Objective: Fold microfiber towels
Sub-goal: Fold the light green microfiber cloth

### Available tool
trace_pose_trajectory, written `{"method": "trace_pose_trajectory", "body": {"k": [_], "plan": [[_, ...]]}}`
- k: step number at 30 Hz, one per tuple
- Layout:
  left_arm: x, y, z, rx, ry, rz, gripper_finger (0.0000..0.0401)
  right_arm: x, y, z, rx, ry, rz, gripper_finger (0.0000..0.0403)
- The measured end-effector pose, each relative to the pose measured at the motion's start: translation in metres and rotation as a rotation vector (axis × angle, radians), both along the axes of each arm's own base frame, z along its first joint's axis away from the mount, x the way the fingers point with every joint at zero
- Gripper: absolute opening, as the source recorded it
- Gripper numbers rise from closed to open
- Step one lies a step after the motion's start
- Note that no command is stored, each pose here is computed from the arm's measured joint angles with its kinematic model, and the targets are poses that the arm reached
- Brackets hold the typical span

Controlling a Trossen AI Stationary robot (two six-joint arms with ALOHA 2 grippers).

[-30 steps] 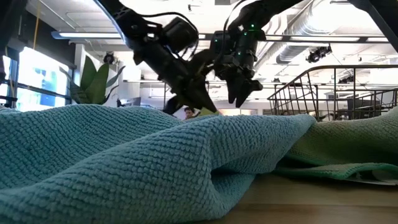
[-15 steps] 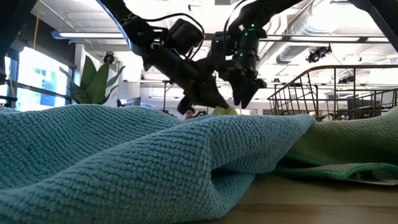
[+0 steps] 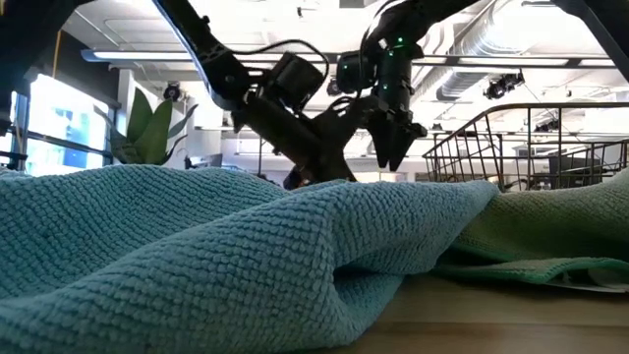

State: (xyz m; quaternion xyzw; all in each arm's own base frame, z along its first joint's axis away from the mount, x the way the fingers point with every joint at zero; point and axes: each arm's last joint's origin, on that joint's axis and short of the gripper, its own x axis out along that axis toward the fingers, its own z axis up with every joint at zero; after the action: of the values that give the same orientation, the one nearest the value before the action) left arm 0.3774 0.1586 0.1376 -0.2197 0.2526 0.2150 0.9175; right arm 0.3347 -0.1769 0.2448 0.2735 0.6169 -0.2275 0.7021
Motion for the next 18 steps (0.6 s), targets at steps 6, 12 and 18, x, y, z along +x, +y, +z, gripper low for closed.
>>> {"method": "trace_pose_trajectory", "body": {"k": [6,12,18], "plan": [[0.004,0.001,0.0,-0.015,-0.059,0.018,0.0016,-0.004,0.002,0.01,-0.012,-0.023,0.0,0.0158],[0.004,0.002,0.001,0.004,-0.067,0.022,0.0061,-0.006,0.003,0.017,-0.022,-0.041,0.0,0.0158],[0.005,0.002,0.002,-0.01,-0.084,0.03,0.013,-0.007,0.004,0.017,-0.02,-0.038,0.003,0.0158]]}}
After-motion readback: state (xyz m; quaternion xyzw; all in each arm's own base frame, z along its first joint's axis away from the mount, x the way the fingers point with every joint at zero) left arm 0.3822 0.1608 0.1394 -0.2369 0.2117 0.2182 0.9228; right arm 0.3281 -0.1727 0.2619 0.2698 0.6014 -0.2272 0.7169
